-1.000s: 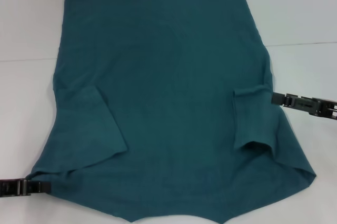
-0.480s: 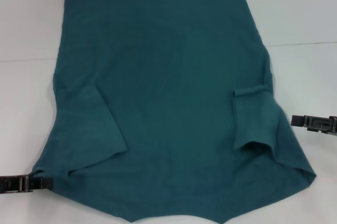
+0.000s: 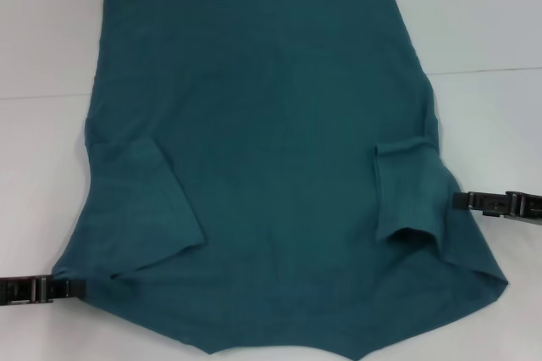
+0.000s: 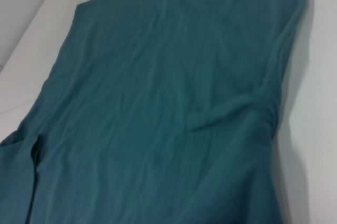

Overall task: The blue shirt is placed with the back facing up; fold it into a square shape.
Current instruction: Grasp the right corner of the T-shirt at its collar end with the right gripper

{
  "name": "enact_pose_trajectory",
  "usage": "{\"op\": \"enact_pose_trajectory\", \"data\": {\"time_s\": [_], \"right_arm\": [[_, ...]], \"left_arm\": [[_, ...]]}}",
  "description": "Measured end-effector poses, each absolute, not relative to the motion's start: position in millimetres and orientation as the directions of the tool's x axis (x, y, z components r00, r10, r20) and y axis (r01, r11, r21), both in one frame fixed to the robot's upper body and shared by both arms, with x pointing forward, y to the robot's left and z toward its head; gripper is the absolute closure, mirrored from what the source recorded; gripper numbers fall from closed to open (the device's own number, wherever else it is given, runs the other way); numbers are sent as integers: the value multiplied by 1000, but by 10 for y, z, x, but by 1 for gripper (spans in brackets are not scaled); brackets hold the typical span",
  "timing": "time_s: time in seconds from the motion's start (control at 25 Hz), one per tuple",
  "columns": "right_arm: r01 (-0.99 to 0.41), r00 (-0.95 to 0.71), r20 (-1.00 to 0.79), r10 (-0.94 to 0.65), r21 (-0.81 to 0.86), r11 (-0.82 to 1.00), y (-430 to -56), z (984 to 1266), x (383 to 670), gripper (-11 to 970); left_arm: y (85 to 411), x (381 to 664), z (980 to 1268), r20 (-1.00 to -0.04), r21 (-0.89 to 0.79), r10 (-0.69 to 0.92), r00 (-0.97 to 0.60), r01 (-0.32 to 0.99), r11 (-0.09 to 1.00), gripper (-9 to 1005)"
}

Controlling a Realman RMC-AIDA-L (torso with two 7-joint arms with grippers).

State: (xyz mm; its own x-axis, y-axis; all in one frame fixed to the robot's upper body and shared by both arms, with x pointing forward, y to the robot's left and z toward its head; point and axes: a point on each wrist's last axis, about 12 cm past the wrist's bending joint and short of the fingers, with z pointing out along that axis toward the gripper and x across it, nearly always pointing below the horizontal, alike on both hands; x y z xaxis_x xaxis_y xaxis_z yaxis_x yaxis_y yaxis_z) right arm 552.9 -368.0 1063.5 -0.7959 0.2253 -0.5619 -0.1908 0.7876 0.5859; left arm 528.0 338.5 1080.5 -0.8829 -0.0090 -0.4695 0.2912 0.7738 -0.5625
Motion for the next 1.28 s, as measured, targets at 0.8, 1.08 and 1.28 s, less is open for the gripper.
{"op": "enact_pose_trajectory", "data": {"time_s": [0.8,1.08,1.28], "right_arm": [[-221,-802,-572,172,552,804,-3542,10572,5575,80],[-241,-813,-562,150,560,793,-3480,10557,5557,79],[-272,-818,-559,133,581,767,-3436,10577,5528,80]], "left_arm": [[3389,5300,10820,-474,-560,-10,-880,293,775,994],[3388,5299,10818,-474,-561,-10,-881,293,775,994],[3387,5298,10816,-473,-562,-10,-881,292,774,994]]}}
